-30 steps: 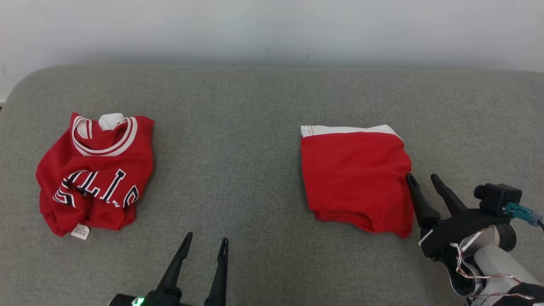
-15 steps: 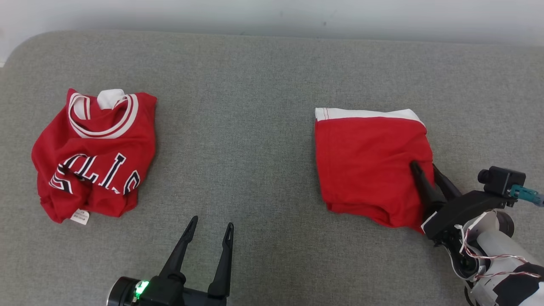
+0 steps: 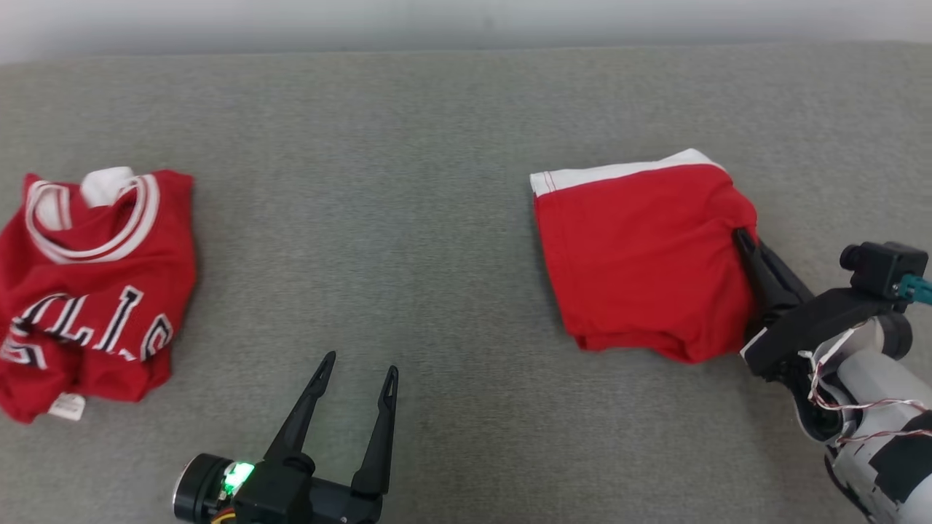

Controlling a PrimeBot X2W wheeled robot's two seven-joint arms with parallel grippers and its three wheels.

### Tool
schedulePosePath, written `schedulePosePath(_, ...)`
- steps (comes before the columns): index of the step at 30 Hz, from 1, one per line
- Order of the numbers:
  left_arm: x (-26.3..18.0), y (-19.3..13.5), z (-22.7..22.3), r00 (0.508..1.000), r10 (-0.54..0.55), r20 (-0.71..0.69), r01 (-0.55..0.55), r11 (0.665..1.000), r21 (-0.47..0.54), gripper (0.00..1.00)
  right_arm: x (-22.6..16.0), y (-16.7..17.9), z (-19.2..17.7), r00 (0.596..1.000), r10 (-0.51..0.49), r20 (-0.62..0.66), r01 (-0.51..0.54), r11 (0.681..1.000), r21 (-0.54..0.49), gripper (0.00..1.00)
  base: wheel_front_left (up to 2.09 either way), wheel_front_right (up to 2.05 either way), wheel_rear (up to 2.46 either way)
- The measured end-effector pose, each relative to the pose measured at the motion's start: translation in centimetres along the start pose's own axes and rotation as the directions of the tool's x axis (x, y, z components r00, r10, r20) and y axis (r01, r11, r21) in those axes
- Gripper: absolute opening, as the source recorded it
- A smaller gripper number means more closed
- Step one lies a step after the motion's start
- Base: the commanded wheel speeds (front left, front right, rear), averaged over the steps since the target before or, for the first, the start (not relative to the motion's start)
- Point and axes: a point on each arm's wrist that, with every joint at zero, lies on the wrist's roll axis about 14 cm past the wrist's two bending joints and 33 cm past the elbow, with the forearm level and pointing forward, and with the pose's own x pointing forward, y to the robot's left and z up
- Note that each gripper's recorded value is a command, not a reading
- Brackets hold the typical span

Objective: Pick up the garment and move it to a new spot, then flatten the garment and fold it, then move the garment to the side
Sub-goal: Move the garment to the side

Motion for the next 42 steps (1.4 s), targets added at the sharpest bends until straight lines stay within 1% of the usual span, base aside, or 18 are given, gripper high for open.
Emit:
schedulePosePath(5,1.5,-1.8,-0.2,0.996,-0.086,0.006,0.086,0.996,0.011,1.00,-1.2,-2.9,1.6,0.998,-0.060,0.026,0.061,0.997,-0.054,0.00,0.00,0.00,0.00)
schedulePosePath(8,2.5,-2.9,-0.5,0.991,-0.137,0.006,0.137,0.990,0.016,1.00,-2.0,-4.8,3.2,0.993,-0.101,0.062,0.107,0.990,-0.094,0.00,0.00,0.00,0.00)
schedulePosePath(13,4.0,-4.4,-0.8,0.976,-0.219,0.013,0.218,0.976,0.024,1.00,-3.4,-8.0,4.5,0.980,-0.177,0.090,0.189,0.971,-0.144,0.00,0.00,0.00,0.00)
schedulePosePath(16,4.9,-4.7,-1.1,0.969,-0.248,0.016,0.247,0.969,0.031,1.00,-3.9,-9.8,5.5,0.972,-0.213,0.103,0.230,0.952,-0.200,0.00,0.00,0.00,0.00)
schedulePosePath(22,6.7,-5.3,-2.2,0.953,-0.304,0.018,0.303,0.952,0.039,1.00,-4.5,-13.6,7.8,0.948,-0.288,0.139,0.317,0.898,-0.306,0.00,0.00,0.00,0.00)
schedulePosePath(26,7.6,-5.4,-3.4,0.945,-0.328,0.009,0.328,0.944,0.033,1.00,-4.6,-15.8,8.4,0.930,-0.336,0.148,0.367,0.858,-0.360,0.00,0.00,0.00,0.00)
schedulePosePath(33,8.7,-5.3,-5.2,0.936,-0.353,-0.005,0.353,0.936,0.010,1.00,-5.5,-20.0,9.2,0.888,-0.434,0.150,0.453,0.775,-0.441,0.00,0.00,0.00,0.00)
schedulePosePath(36,8.9,-5.1,-5.5,0.937,-0.349,-0.004,0.349,0.937,0.003,1.00,-5.9,-21.4,10.0,0.871,-0.464,0.163,0.481,0.735,-0.478,0.00,0.00,0.00,0.00)
schedulePosePath(37,8.8,-4.9,-5.5,0.938,-0.347,-0.005,0.347,0.938,0.000,1.00,-5.9,-22.0,10.5,0.862,-0.476,0.172,0.494,0.714,-0.496,0.00,0.00,0.00,0.00)
schedulePosePath(41,8.9,-4.7,-5.7,0.939,-0.343,-0.007,0.343,0.939,-0.001,1.00,-5.5,-22.7,11.3,0.850,-0.492,0.190,0.509,0.673,-0.536,0.00,0.00,0.00,0.00)
schedulePosePath(42,8.9,-4.7,-5.7,0.939,-0.343,-0.007,0.343,0.939,-0.001,1.00,-5.3,-22.8,11.5,0.846,-0.496,0.195,0.514,0.665,-0.541,0.15,0.00,0.00,0.00)
